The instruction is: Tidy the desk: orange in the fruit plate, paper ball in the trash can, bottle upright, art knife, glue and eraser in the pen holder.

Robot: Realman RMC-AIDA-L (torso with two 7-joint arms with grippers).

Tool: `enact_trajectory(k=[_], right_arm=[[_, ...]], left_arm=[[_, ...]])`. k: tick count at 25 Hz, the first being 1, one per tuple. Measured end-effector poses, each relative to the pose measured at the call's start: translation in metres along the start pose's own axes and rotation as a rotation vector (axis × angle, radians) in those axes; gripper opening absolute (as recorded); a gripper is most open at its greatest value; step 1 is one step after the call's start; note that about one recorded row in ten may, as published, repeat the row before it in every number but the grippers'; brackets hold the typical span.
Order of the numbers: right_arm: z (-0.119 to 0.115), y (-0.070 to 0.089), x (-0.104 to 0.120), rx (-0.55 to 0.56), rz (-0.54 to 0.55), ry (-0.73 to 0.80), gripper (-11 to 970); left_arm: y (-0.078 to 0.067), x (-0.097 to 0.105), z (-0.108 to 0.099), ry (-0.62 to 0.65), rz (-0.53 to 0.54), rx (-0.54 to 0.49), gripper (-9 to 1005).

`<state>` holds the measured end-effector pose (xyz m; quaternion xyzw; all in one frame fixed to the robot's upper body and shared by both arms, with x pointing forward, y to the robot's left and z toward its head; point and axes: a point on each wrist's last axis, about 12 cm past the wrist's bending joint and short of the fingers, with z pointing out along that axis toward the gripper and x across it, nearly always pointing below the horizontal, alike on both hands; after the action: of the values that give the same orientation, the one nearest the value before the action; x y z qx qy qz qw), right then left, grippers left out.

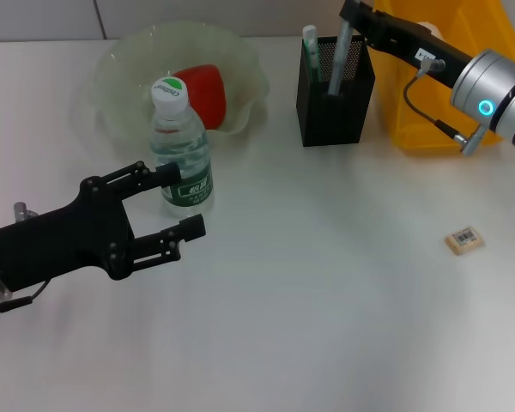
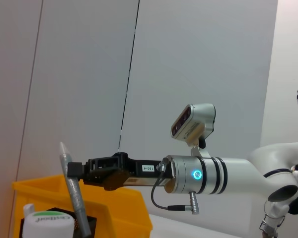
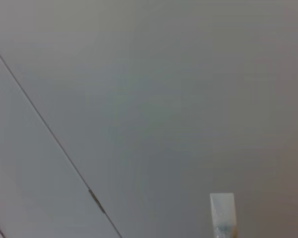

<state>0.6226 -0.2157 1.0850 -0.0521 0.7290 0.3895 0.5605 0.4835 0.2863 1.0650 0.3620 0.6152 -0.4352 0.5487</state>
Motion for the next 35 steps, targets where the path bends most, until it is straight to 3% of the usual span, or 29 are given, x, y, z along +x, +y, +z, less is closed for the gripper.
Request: enact_trajectory(k=[13,27,35], right_arm=[[-0.006,0.000,-0.013,-0.028,0.037,-0.096,142],[-0.006,-0.008,-0.010,0.063,0.002,-0.136,149],[0.008,-0.007,-0.010,0.097,-0.009,-0.095,152]], left_arm=[[-0.003,0.004,-0.002,0.001,-0.012,-0.010,776],[-0.006,0.002,0.001,-0.022,-0.010,0.017,775],[-0.006,0.002,0.002,-0.022,-0.011,0.016,775]])
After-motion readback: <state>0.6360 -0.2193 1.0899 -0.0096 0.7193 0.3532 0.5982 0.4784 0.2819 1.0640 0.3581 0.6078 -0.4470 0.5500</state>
